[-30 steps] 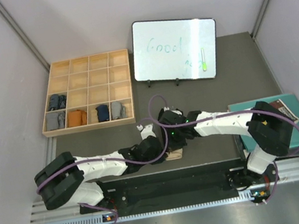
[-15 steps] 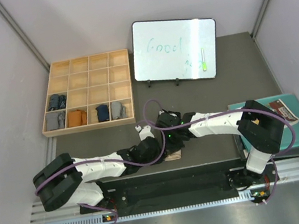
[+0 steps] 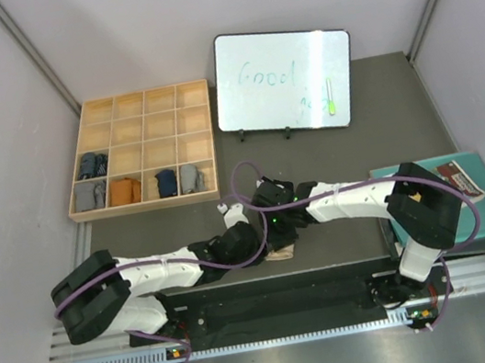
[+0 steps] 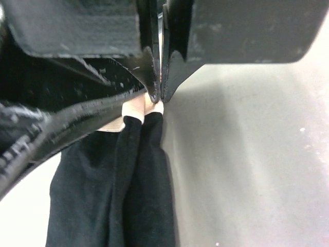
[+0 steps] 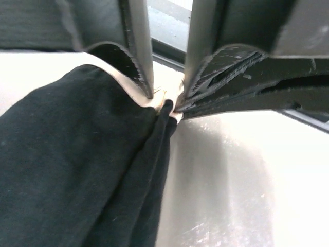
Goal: Roll the underwear
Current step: Fold the underwear at the center of the board.
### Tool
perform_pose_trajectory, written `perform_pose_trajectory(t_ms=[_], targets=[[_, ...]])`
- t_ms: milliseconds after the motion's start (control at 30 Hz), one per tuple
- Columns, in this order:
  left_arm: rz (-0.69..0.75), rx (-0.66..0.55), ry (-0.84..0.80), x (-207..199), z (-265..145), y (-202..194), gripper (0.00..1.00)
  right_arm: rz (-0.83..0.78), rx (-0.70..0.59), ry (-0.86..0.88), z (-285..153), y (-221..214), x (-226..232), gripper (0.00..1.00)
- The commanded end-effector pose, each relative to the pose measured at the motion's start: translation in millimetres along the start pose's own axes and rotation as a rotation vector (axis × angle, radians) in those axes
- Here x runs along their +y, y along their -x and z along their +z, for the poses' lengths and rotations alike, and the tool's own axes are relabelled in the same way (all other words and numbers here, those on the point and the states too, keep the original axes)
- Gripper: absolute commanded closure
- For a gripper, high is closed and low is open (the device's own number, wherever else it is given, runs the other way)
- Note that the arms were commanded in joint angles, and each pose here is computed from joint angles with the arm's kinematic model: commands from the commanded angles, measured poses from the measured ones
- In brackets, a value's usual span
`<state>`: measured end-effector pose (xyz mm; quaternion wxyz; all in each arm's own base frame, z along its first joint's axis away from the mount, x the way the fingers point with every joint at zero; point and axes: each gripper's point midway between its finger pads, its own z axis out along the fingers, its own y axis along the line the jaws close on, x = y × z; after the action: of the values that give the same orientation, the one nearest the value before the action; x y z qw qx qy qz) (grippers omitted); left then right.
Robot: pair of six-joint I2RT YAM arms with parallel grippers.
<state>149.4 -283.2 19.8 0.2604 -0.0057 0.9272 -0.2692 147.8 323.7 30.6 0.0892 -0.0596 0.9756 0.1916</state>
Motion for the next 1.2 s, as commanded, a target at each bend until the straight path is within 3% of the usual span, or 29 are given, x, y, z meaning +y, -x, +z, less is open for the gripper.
perform_pose_trajectory(t_ms=[0, 300, 500, 800, 967, 1167], targets=[[0.029, -0.033, 0.021, 7.2, -4.8, 6.8, 1.0, -0.049, -0.04, 0.129, -18.3, 3.7, 41.7, 0.65], [0.026, -0.059, -0.01, 0.1, -21.6, 16.3, 1.0, -0.067, -0.147, 0.161, -58.4, 25.5, 54.4, 0.51], [0.009, -0.082, -0.024, 0.4, -38.6, 22.5, 0.99, -0.024, -0.21, 0.114, -79.2, 35.1, 28.4, 0.44], [0.003, -0.094, -0.02, 7.3, -57.1, 25.0, 0.72, 0.098, -0.253, 0.084, -80.2, 35.3, -24.7, 0.39], [0.002, -0.127, -0.046, -5.2, -59.4, 36.5, 0.5, 0.115, -0.229, 0.083, -65.5, 31.5, -29.2, 0.4], [0.036, -0.124, -0.065, -23.8, -49.0, 43.3, 0.43, 0.127, -0.18, 0.083, -46.4, 22.8, -31.7, 0.41]])
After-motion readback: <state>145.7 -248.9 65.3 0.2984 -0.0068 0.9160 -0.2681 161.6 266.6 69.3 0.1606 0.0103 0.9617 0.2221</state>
